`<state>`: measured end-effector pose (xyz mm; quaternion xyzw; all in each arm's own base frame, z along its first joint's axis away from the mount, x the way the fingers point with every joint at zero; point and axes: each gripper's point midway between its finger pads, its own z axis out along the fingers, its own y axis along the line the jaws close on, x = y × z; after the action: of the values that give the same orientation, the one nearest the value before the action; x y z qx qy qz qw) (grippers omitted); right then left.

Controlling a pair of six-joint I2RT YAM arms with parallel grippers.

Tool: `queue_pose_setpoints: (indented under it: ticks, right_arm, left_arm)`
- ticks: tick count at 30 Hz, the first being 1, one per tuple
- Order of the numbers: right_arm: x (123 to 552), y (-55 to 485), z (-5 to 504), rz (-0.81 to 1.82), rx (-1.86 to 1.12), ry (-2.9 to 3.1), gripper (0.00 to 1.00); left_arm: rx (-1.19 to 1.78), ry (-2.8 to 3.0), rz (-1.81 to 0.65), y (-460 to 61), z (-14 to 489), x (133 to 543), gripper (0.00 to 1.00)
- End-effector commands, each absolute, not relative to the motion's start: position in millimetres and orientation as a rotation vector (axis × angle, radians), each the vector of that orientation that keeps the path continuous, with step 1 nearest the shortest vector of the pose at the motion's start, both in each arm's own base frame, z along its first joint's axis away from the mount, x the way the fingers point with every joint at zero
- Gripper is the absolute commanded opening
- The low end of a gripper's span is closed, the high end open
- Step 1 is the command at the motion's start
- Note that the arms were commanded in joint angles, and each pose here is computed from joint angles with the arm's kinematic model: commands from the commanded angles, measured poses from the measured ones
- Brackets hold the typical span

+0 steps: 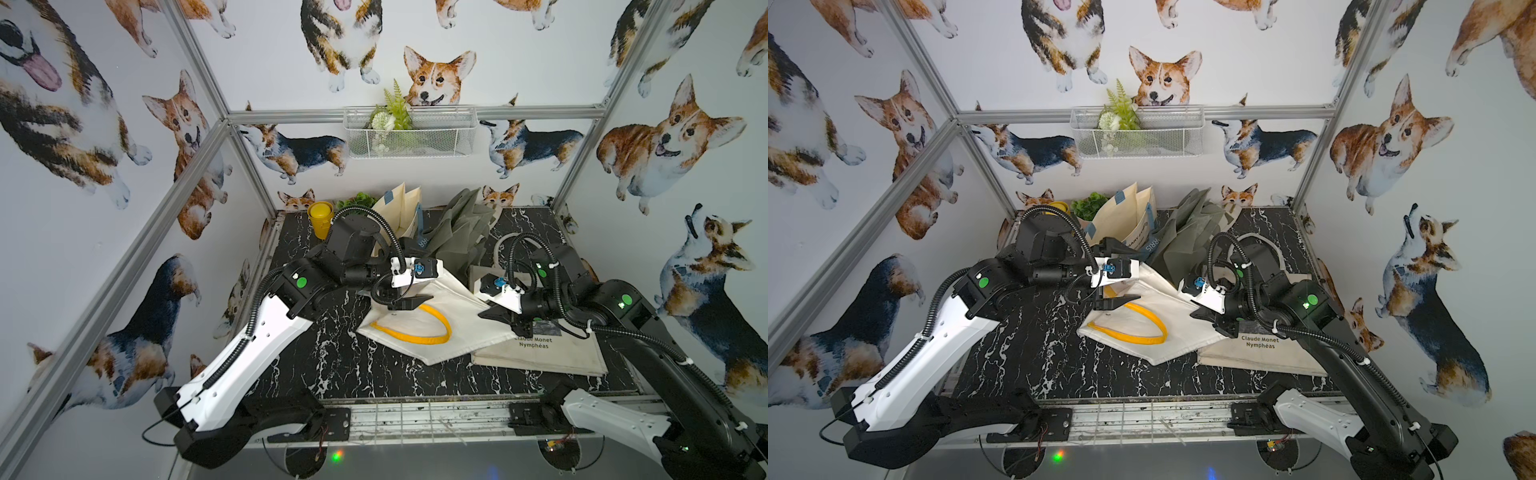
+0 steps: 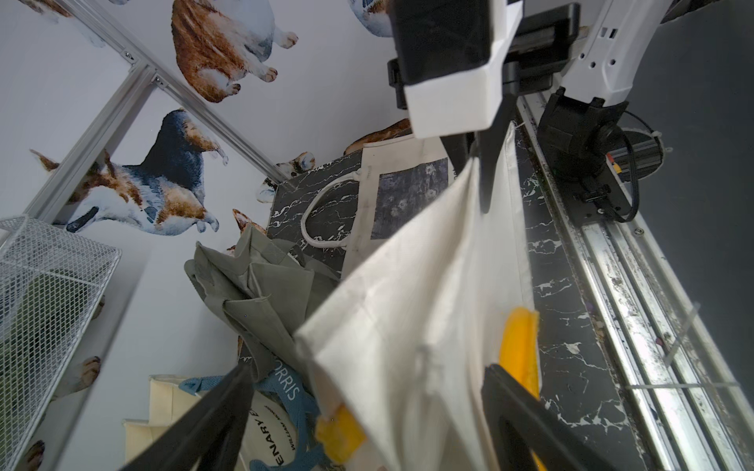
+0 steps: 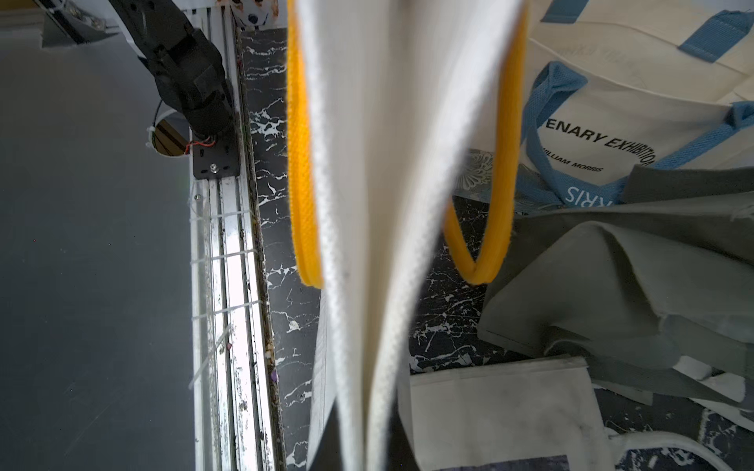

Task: Put away the canvas bag
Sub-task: Press the canvas bag.

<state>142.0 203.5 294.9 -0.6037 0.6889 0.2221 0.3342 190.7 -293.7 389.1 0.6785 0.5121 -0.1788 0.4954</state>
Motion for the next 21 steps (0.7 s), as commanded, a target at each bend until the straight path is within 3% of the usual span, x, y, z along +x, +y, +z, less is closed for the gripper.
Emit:
queue_pose_setpoints:
  ticks: [1,13,16,18,19,21]
  right_arm:
    - [137,197,296,0.506,-1.684,1.702,0.0]
    - [146,194,309,0.379,-1.746,1.602,0.0]
    - [150,193,310,0.35,-1.73,1.586,0.0]
    - [150,195,311,0.364,-1.695,1.587,0.0]
    - [150,196,311,0.377,-1.678,1.592,0.04]
    - [149,199,310,0.432,-1.621,1.634,0.27]
  left_arm:
    - [1.579,1.221,-0.411,-295,403,198,0.94]
    - [1.632,1.215,-0.745,-324,388,174,0.92]
    - [1.639,1.192,-0.792,-328,389,169,0.68]
    - [1.626,1.185,-0.809,-330,391,170,0.39]
    - [1.614,1.176,-0.811,-331,393,170,0.26]
    - [1.569,1.156,-0.803,-331,399,173,0.0]
